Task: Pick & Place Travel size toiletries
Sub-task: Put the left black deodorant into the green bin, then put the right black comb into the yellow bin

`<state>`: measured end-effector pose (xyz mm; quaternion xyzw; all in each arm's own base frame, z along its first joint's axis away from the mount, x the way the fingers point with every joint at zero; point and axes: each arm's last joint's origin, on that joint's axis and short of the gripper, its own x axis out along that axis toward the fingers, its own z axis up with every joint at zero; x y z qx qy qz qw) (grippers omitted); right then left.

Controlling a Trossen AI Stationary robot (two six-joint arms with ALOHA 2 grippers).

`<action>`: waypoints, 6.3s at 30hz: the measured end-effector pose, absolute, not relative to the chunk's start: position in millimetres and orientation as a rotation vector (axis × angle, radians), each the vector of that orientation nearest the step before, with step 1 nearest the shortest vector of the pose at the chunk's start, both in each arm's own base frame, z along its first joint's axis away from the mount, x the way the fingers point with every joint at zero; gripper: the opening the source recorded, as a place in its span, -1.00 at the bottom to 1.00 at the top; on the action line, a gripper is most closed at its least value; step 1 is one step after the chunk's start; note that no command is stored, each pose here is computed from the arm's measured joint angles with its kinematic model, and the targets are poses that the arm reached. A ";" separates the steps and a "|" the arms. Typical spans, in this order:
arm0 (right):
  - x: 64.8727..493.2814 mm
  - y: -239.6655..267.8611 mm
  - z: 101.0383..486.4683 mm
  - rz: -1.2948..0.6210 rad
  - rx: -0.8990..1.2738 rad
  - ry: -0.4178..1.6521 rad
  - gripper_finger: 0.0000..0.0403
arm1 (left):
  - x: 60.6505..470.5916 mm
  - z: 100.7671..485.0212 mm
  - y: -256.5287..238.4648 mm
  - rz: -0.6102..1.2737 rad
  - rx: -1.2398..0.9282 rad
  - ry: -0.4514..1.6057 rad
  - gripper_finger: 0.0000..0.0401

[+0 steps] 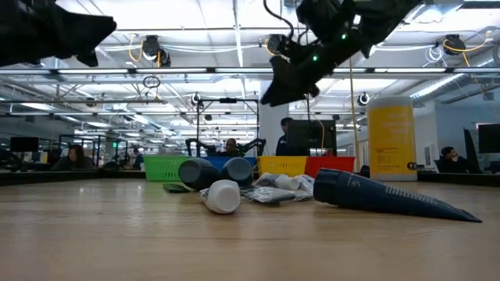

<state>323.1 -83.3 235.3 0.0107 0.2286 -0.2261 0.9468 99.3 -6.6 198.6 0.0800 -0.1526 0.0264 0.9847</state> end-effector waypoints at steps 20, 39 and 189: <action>269.5 -21.8 140.4 -0.185 -0.208 0.127 -0.08 | 225.3 256.7 20.3 0.248 0.421 0.662 -0.81; 245.6 -8.1 117.7 -0.145 -0.020 0.159 -0.09 | 333.3 189.7 22.1 -0.490 0.703 1.219 0.46; 245.2 1.8 114.1 -0.116 0.086 0.191 -0.09 | 259.0 195.6 243.1 0.857 -0.416 0.933 -0.29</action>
